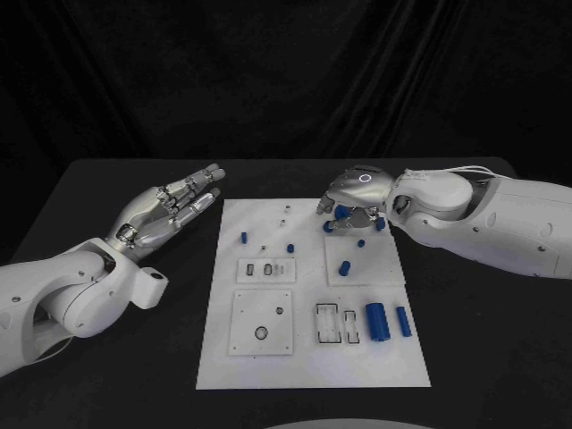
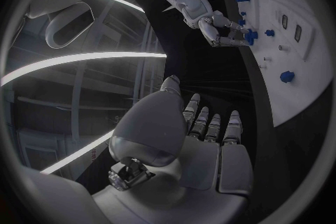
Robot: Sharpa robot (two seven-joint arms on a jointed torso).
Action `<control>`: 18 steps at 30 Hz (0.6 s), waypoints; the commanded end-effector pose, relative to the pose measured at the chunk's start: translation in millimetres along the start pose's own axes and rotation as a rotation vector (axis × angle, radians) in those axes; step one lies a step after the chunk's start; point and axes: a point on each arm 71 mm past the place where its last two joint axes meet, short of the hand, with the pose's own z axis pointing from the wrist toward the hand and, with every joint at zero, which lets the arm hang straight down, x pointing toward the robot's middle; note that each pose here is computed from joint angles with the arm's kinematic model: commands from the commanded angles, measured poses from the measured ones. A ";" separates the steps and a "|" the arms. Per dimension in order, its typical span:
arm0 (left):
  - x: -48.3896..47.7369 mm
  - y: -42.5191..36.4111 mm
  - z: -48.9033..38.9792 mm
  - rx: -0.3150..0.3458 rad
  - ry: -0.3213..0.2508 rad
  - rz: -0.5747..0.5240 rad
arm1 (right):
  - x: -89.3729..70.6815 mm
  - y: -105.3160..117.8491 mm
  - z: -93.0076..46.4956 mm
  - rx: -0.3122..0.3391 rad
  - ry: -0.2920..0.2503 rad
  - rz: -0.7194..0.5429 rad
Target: Assemble the parts on the task board
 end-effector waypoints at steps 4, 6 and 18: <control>0.1 -6.8 1.0 0.087 0.013 -0.001 | 2.5 1.3 -0.5 -0.009 0.011 -0.001; -0.3 -6.4 1.0 0.085 0.013 0.000 | 3.1 1.5 -0.5 -0.010 0.016 0.000; -1.2 -5.5 1.2 0.078 0.014 -0.001 | 7.2 0.5 -0.9 -0.004 0.039 0.014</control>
